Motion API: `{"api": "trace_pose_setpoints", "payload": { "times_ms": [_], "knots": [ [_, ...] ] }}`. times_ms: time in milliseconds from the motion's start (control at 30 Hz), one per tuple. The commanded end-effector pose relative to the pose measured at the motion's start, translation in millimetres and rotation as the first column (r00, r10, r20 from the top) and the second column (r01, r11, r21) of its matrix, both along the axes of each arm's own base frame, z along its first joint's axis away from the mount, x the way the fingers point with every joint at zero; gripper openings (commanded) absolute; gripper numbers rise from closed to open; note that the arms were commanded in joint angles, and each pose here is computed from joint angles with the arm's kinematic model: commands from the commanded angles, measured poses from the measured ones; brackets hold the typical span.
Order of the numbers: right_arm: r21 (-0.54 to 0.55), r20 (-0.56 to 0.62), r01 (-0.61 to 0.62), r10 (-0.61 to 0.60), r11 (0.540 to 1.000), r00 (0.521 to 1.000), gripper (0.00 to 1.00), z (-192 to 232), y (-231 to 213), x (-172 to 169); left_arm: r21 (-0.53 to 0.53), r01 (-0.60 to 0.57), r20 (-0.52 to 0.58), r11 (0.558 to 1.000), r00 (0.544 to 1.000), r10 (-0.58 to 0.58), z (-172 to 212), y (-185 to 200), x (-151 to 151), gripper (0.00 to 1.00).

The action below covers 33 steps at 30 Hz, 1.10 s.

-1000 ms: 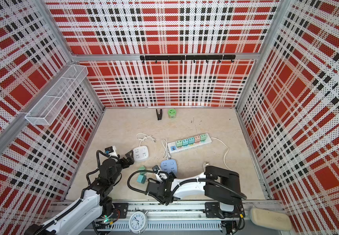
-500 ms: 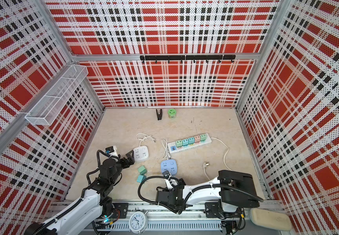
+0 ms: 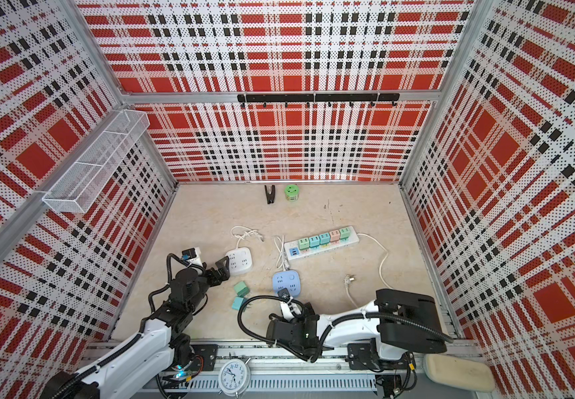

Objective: Insert the plug
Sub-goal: 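Lower the right gripper onto a teal adapter beside the blue strip, then close the right gripper on the teal adapter and lift it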

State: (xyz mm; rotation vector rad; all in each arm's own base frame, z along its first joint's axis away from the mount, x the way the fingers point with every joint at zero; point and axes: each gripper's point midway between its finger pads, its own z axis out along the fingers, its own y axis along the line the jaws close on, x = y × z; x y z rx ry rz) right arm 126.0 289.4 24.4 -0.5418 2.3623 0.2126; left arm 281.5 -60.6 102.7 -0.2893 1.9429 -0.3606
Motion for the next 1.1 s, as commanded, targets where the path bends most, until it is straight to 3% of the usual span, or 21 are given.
{"api": "trace_pose_setpoints", "payload": {
  "times_ms": [0,167,767,867,967,1067],
  "knots": [
    [0.047,-0.032,0.025,-0.024,0.999,0.999,0.98,-12,6,2,-0.022,-0.003,0.059,1.000,0.998,0.004,19,0,6,0.99],
    [0.062,-0.055,0.034,-0.031,0.997,0.998,0.93,-22,5,3,-0.021,-0.007,0.056,1.000,0.998,0.008,18,0,6,0.99],
    [0.016,-0.051,0.027,-0.026,1.000,0.998,0.37,-31,5,5,-0.014,-0.025,0.059,1.000,0.998,0.026,19,4,7,0.99],
    [0.053,0.021,0.006,-0.007,0.999,1.000,0.33,-8,3,12,0.000,-0.040,0.054,0.999,0.998,0.040,23,8,4,0.99],
    [0.096,0.169,-0.021,0.004,0.995,0.986,0.27,33,-3,27,-0.029,-0.012,0.073,1.000,0.997,0.014,31,6,1,0.99],
    [0.125,0.274,-0.047,0.011,0.991,0.962,0.21,66,-6,49,-0.134,0.032,0.103,0.990,0.995,-0.019,44,-2,-1,0.99]
  ]
}}
